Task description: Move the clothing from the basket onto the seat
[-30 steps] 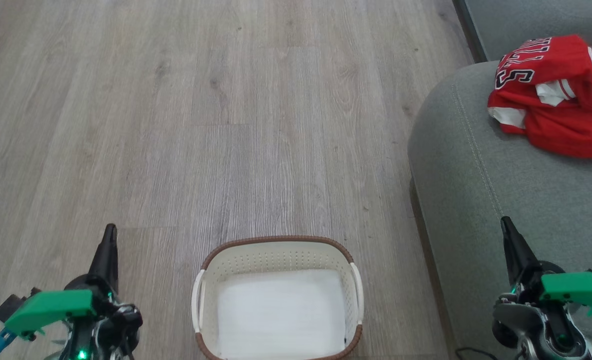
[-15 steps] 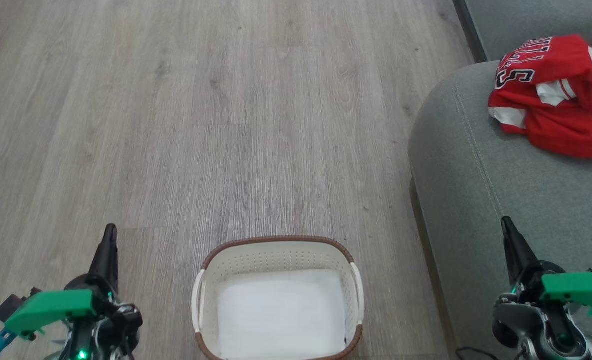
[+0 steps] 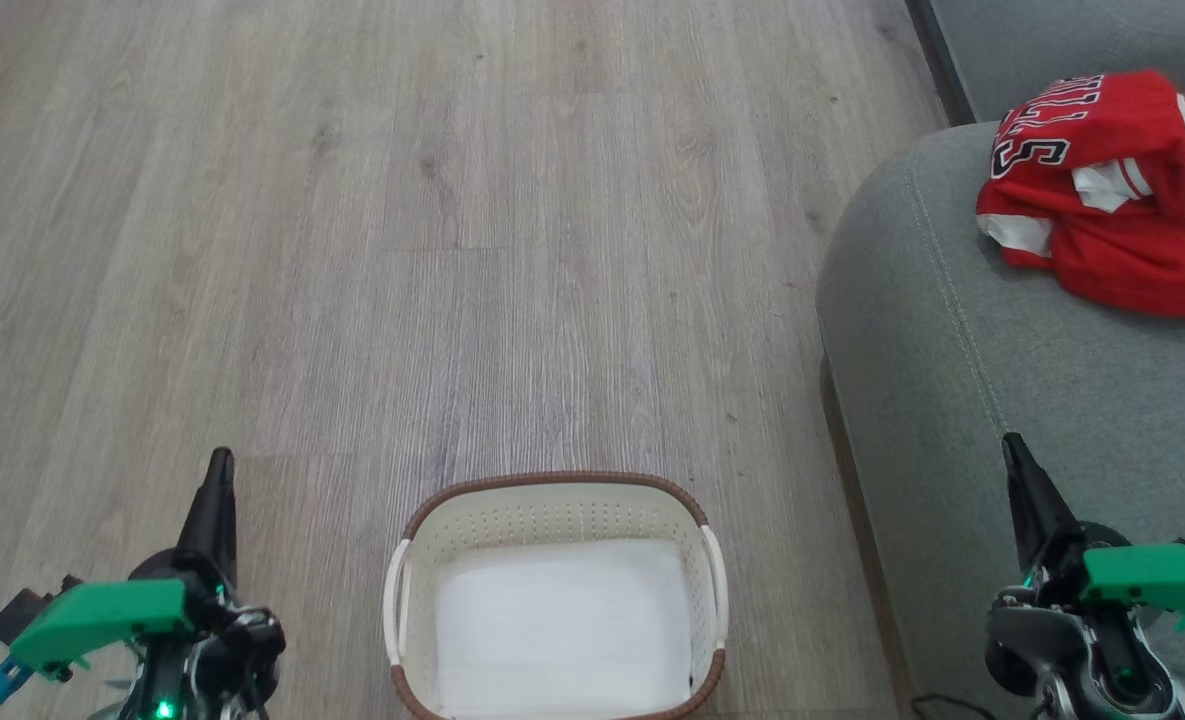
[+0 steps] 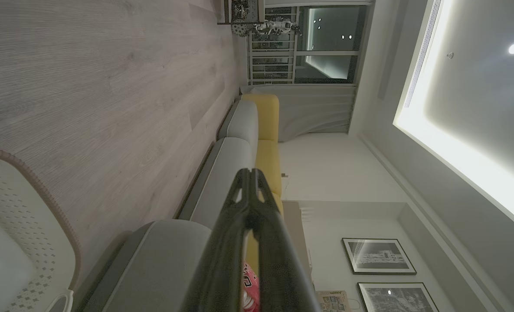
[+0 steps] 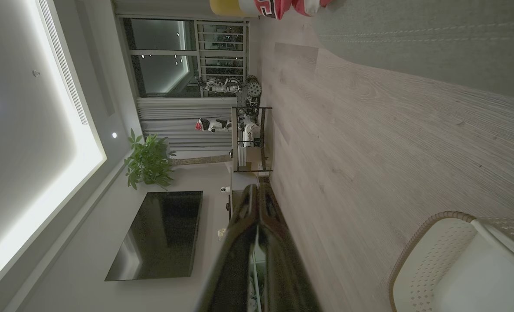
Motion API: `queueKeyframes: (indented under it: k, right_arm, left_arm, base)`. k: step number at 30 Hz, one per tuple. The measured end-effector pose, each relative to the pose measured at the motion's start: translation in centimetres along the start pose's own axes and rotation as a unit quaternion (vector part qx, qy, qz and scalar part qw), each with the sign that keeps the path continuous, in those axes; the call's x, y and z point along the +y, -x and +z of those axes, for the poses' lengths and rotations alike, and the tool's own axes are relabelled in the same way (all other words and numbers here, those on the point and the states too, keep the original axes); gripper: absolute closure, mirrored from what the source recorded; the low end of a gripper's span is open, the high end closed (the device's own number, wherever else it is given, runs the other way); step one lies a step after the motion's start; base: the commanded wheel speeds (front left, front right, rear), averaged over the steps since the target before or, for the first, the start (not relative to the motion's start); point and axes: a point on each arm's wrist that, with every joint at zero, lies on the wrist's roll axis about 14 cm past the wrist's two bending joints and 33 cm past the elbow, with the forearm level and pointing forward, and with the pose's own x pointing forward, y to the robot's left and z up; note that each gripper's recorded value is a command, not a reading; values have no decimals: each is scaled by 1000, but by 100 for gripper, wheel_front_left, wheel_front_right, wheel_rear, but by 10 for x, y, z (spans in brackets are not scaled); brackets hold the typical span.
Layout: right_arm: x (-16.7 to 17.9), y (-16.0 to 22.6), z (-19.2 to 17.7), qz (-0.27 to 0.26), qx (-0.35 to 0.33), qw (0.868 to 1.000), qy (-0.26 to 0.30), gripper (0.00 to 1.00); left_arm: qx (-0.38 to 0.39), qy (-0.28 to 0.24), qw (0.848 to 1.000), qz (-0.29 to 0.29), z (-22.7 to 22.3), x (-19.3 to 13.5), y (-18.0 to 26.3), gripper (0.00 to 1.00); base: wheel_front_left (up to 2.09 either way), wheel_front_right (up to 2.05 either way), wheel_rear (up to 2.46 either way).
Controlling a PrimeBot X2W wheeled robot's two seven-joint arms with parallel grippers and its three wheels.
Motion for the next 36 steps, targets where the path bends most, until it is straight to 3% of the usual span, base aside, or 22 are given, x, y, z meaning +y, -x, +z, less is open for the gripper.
queueKeyframes:
  k: [36]
  right_arm:
    - [0,0,0,0,0,1000,0,100]
  left_arm:
    - [0,0,1000,0,0,0,0,100]
  base:
    - [0,0,0]
